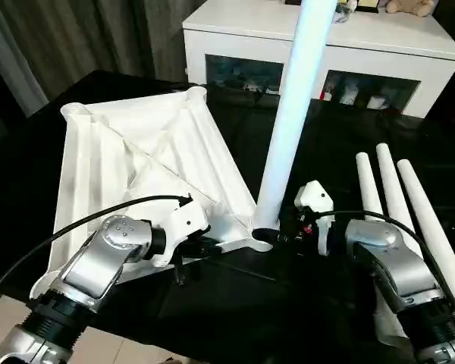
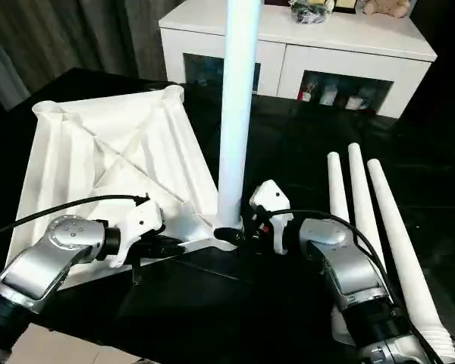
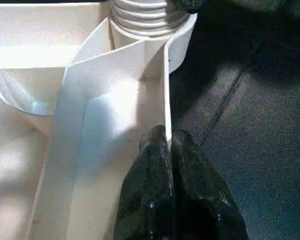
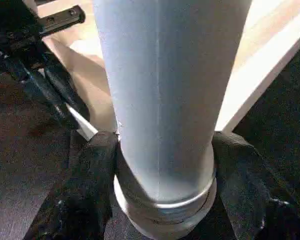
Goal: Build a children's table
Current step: Rotate leg to tighten
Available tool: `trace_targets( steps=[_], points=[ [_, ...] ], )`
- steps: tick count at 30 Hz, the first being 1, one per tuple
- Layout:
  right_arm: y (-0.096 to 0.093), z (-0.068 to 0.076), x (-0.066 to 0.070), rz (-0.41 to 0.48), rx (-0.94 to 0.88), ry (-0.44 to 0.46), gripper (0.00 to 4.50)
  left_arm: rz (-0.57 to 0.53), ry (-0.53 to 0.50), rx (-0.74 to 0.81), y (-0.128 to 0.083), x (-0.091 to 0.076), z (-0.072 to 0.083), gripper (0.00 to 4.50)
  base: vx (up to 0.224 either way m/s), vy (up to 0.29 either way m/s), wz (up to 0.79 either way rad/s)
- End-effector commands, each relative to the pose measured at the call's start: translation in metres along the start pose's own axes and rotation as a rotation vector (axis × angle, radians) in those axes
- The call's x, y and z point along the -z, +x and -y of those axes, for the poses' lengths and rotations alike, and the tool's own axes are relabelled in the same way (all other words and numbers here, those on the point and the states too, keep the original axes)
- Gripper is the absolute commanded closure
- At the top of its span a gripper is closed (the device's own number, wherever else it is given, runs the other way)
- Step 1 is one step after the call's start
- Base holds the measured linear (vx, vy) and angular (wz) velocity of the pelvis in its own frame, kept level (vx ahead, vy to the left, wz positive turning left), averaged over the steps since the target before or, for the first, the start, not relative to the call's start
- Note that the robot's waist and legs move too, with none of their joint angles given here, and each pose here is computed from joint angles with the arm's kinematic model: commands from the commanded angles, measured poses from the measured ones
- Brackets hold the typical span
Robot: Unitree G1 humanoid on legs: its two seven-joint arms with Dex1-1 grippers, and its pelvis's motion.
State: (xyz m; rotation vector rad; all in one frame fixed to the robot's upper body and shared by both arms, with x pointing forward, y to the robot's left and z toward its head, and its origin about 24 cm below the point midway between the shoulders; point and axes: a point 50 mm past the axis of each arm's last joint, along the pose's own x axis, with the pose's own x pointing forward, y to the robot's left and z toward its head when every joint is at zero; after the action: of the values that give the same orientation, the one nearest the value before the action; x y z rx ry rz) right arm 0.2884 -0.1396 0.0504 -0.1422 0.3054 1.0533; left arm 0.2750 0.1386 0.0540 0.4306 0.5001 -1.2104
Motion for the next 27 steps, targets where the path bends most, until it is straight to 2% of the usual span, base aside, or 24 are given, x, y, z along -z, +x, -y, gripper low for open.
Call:
trace_targets(
  steps=[1,2,3,4,5,6,7,9,11,12,14,15,17,19,20,21,22,27],
  points=[
    [0.001,0.014,0.022,-0.107,0.189,0.063,1.96,0.001,-0.018,0.015,0.008,-0.001,0.004,4.50,0.000,0.000,0.00],
    [0.001,0.014,0.022,-0.107,0.189,0.063,1.96,0.001,-0.018,0.015,0.008,-0.001,0.004,4.50,0.000,0.000,0.00],
    [0.005,0.018,0.025,-0.120,0.265,0.089,1.96,0.001,-0.021,-0.033,0.013,-0.003,-0.001,4.50,0.000,0.000,0.00],
    [0.010,0.021,0.028,-0.121,0.335,0.152,1.96,0.010,-0.047,-0.083,0.020,-0.006,-0.005,4.50,0.000,0.000,0.00],
    [0.010,0.021,0.028,-0.121,0.335,0.152,1.96,0.010,-0.047,-0.083,0.020,-0.006,-0.005,4.50,0.000,0.000,0.00],
    [0.020,0.024,0.030,-0.121,0.440,0.243,1.96,0.022,-0.090,-0.161,0.033,-0.011,-0.011,4.50,-0.052,-0.002,0.01],
    [0.024,0.024,0.030,-0.124,0.482,0.270,1.96,0.025,-0.107,-0.187,0.039,-0.013,-0.013,4.50,0.000,0.000,0.00],
    [0.037,0.029,0.029,-0.130,0.672,0.337,1.97,0.047,-0.189,-0.359,0.057,-0.026,-0.027,4.50,0.000,0.000,0.00],
    [0.040,0.030,0.029,-0.132,0.738,0.364,1.97,0.055,-0.223,-0.416,0.064,-0.031,-0.031,4.50,0.000,0.000,0.00],
    [0.048,0.032,0.026,-0.114,0.869,0.419,1.97,0.091,-0.256,-0.531,0.075,-0.046,-0.039,4.50,0.000,0.000,0.00],
    [0.057,0.030,0.021,-0.110,0.900,0.429,1.97,0.124,-0.224,-0.573,0.082,-0.059,-0.042,4.50,0.000,0.000,0.00],
    [0.057,0.030,0.021,-0.110,0.900,0.429,1.98,0.124,-0.224,-0.573,0.082,-0.059,-0.042,4.50,0.000,0.000,0.00],
    [0.062,0.031,0.014,-0.098,0.917,0.402,1.98,0.163,-0.201,-0.555,0.087,-0.072,-0.043,4.50,0.000,0.000,0.00],
    [0.061,0.035,0.010,-0.095,0.937,0.360,1.98,0.175,-0.166,-0.513,0.088,-0.076,-0.041,4.50,0.028,-0.002,0.01],
    [0.061,0.036,0.009,-0.097,0.946,0.352,1.98,0.174,-0.158,-0.506,0.088,-0.076,-0.041,4.50,0.000,0.000,0.00],
    [0.058,0.038,0.009,-0.071,0.963,0.381,1.42,0.166,-0.159,-0.500,0.088,-0.074,-0.041,4.50,0.000,0.000,0.00],
    [0.056,0.041,0.004,-0.018,0.970,0.405,1.28,0.158,-0.138,-0.488,0.087,-0.069,-0.040,4.50,0.000,0.000,0.00],
    [0.049,0.046,-0.007,0.055,0.981,0.369,0.93,0.158,-0.125,-0.461,0.085,-0.062,-0.037,4.50,0.000,0.000,0.00]
  ],
)
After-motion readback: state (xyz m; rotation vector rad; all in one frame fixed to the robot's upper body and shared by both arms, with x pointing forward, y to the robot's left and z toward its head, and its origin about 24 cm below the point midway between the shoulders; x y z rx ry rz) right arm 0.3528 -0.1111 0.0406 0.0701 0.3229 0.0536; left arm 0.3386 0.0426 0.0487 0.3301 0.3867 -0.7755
